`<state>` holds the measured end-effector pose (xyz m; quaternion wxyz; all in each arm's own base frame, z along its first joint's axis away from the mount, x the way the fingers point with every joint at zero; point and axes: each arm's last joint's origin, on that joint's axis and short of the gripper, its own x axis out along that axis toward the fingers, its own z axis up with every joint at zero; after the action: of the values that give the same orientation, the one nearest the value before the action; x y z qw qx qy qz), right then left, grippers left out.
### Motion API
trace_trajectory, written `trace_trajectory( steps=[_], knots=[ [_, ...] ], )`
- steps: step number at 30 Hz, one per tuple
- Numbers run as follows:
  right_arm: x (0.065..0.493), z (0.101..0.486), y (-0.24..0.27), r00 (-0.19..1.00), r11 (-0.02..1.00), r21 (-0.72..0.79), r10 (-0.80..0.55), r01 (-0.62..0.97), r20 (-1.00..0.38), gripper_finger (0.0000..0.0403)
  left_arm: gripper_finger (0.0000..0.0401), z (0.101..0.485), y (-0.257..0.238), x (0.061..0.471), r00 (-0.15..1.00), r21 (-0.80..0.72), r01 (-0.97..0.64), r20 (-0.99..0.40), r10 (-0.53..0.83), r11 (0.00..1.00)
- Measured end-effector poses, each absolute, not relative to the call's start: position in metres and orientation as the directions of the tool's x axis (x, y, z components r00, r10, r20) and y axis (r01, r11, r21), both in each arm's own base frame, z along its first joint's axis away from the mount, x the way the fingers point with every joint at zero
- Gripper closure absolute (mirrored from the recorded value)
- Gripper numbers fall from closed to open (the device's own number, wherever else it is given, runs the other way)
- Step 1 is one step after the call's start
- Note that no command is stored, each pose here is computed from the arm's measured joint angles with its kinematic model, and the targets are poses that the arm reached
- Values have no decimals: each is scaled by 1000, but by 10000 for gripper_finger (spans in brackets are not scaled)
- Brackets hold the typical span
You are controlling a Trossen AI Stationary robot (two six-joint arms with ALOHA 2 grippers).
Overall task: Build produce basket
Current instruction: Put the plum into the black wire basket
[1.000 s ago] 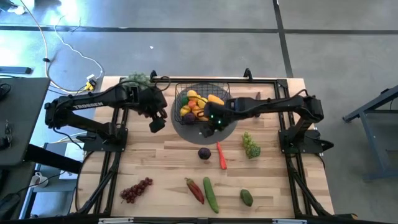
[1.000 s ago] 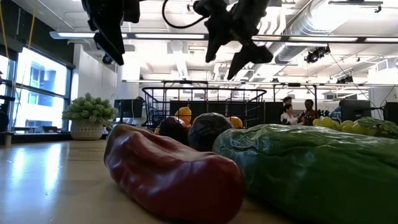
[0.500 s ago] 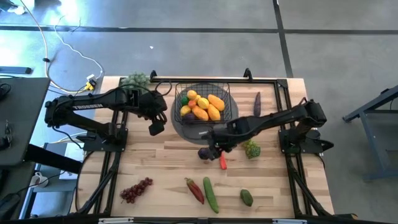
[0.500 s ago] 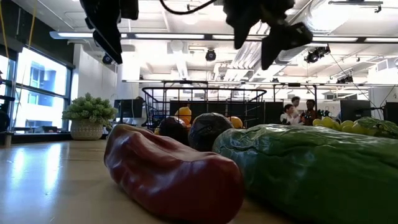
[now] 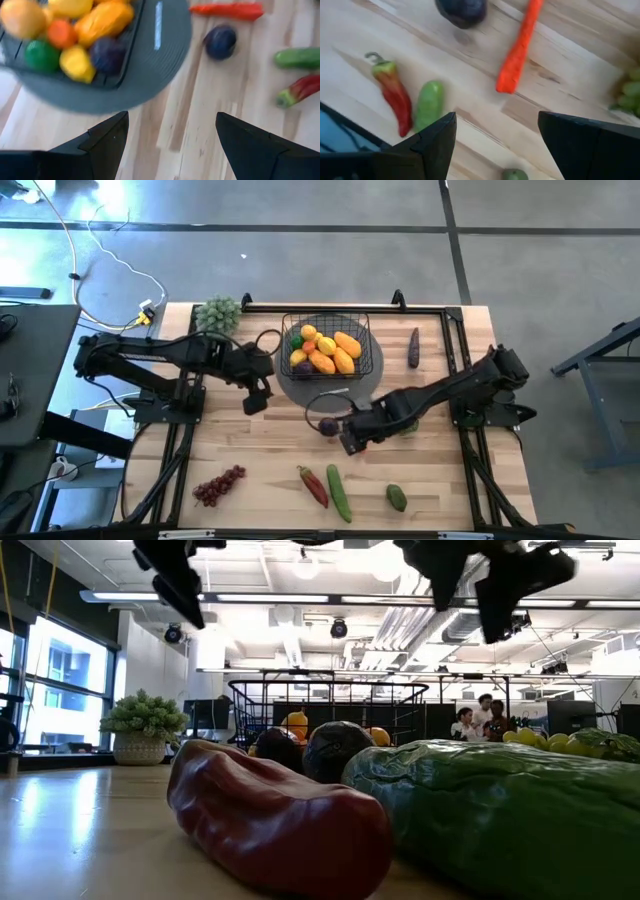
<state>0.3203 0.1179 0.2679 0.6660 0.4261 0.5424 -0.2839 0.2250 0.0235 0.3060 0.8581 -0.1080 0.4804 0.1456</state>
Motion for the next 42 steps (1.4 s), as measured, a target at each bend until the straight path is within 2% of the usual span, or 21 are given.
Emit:
trace_trajectory(
  steps=[8,19,27,42],
  knots=[
    [303,266,135,166,422,168,41,891,-985,142,113,302,14,247,569,-36,-255,-814,120,966],
    [295,265,136,119,360,96,-41,928,-992,142,113,286,11,265,547,20,-162,-830,107,987],
    [292,266,124,84,340,34,-134,940,-987,142,113,281,12,291,642,63,-94,-759,109,994],
    [286,305,72,244,192,194,-292,962,-925,142,113,250,8,325,661,-5,-55,-749,33,998]
  ],
)
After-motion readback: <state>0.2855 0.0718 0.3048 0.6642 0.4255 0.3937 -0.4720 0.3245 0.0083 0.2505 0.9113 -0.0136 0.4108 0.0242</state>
